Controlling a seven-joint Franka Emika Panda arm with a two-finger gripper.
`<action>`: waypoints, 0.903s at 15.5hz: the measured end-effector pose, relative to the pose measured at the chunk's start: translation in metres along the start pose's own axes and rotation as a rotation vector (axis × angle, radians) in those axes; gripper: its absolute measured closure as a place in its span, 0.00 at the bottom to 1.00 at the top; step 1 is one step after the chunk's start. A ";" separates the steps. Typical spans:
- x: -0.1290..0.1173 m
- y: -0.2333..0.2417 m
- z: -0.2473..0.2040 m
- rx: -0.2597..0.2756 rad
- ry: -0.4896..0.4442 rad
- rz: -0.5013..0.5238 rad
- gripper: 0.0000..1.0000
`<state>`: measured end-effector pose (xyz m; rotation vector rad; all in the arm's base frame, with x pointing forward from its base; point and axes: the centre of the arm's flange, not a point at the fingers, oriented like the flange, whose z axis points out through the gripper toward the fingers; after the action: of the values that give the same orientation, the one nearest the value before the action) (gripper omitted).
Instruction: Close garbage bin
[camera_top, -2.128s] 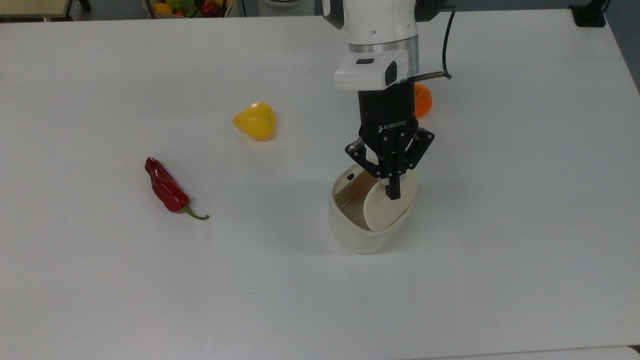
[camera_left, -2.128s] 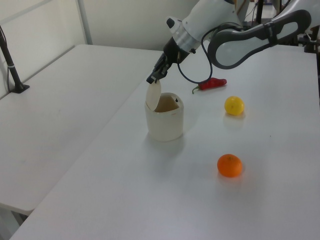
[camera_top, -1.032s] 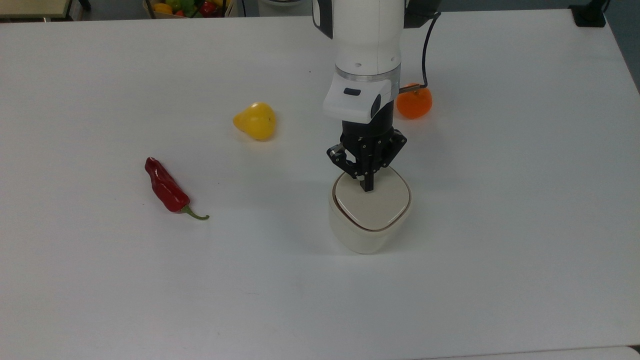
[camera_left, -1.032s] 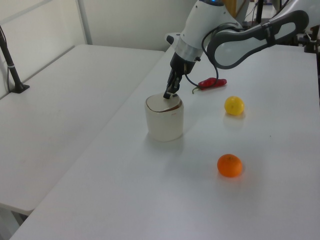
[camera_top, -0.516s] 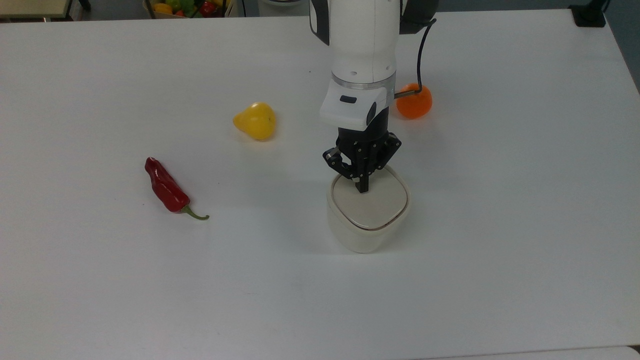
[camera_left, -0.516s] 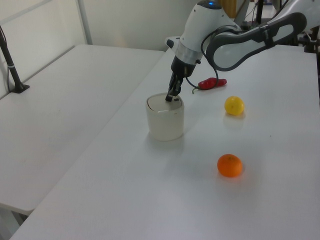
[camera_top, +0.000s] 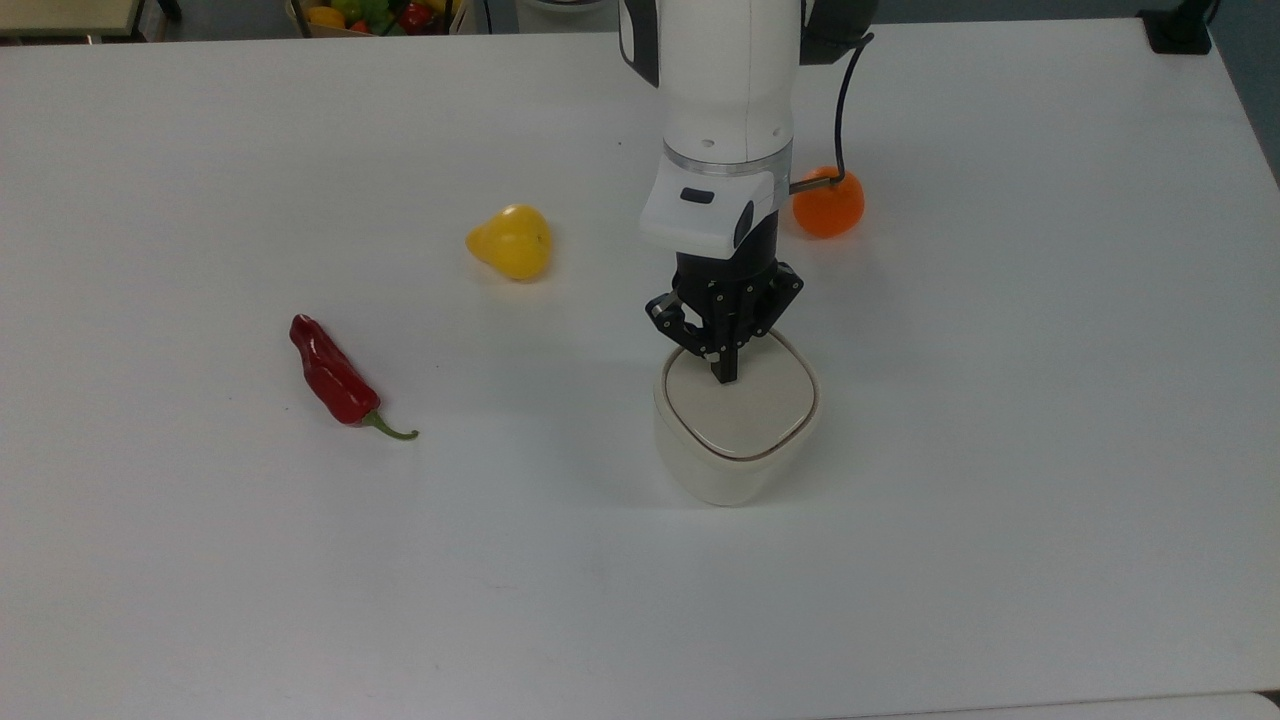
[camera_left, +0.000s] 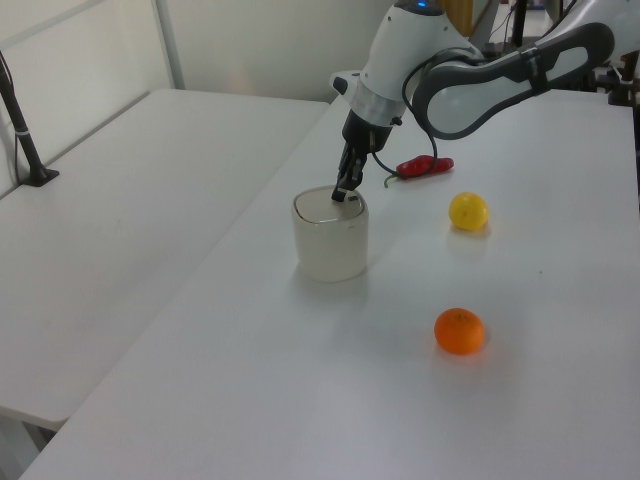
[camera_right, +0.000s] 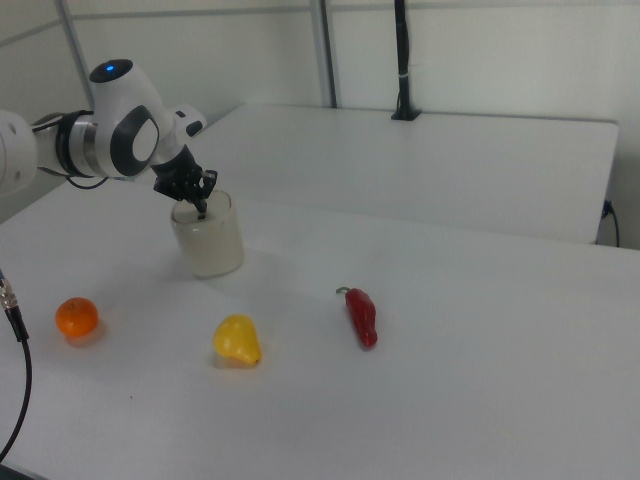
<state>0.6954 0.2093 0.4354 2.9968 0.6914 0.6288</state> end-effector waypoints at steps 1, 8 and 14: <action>0.000 0.000 -0.004 0.003 -0.013 0.000 0.99; -0.016 0.043 -0.080 0.008 -0.142 0.071 0.99; -0.069 0.126 -0.146 -0.033 -0.326 0.303 0.99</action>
<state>0.6359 0.0544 0.5546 3.0867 0.2107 0.1381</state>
